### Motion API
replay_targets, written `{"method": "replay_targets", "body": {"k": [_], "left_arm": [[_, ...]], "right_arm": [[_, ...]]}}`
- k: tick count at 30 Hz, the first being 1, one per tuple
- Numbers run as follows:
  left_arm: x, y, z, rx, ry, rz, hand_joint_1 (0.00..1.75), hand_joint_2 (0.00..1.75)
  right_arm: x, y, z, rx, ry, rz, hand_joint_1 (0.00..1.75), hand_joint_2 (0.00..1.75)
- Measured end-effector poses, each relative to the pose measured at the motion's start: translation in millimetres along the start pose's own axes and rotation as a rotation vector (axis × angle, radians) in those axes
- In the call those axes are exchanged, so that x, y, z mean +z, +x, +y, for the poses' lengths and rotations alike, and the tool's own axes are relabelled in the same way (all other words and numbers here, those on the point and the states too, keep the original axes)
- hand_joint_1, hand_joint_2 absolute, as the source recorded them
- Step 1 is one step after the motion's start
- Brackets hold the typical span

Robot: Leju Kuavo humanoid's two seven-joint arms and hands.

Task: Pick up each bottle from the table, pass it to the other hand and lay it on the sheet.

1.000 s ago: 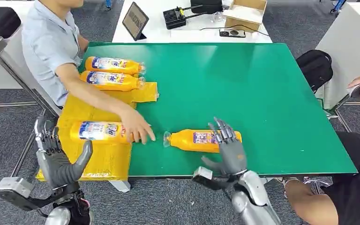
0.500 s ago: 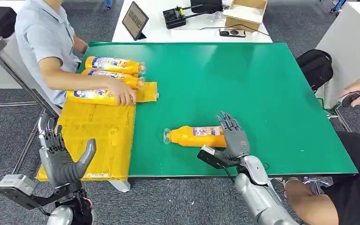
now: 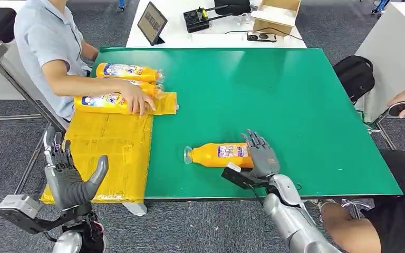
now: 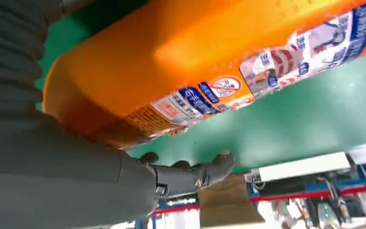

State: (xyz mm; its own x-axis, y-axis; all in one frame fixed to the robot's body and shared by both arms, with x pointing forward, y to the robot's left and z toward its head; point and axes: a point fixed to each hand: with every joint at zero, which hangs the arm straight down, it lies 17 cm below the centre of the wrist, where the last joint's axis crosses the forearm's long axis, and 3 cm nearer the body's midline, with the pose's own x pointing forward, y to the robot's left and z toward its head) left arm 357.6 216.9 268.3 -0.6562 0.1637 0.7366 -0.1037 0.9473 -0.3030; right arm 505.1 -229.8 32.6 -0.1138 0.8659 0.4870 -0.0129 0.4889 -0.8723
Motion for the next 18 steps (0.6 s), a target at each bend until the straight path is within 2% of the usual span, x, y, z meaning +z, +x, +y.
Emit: {"method": "replay_targets", "body": {"k": [7, 14, 15, 16, 17, 18], "left_arm": [[2.3, -6.9, -3.6, 0.016, -0.018, 0.043, 0.0, 1.75], [16.3, -32.7, -15.5, 0.121, -0.088, 0.221, 0.0, 1.75], [18.7, -35.9, -16.8, 0.136, -0.096, 0.243, 0.0, 1.75], [20.9, -38.0, -17.0, 0.143, -0.1, 0.257, 0.0, 1.75], [23.3, -40.5, -17.2, 0.154, -0.103, 0.275, 0.0, 1.75], [25.3, -42.6, -18.2, 0.169, -0.109, 0.292, 0.0, 1.75]], "right_arm": [[-8.8, -22.1, 5.8, 0.108, 0.059, 0.118, 0.0, 1.75], [-17.3, -37.2, 15.1, 0.263, 0.194, 0.233, 0.0, 1.75], [-18.3, -37.0, 15.8, 0.276, 0.206, 0.232, 0.49, 1.75], [-19.4, -36.4, 15.8, 0.282, 0.213, 0.229, 1.66, 1.75], [-20.1, -36.0, 16.9, 0.288, 0.226, 0.225, 1.75, 1.75], [-20.2, -36.1, 18.0, 0.294, 0.238, 0.221, 1.75, 1.75]]}}
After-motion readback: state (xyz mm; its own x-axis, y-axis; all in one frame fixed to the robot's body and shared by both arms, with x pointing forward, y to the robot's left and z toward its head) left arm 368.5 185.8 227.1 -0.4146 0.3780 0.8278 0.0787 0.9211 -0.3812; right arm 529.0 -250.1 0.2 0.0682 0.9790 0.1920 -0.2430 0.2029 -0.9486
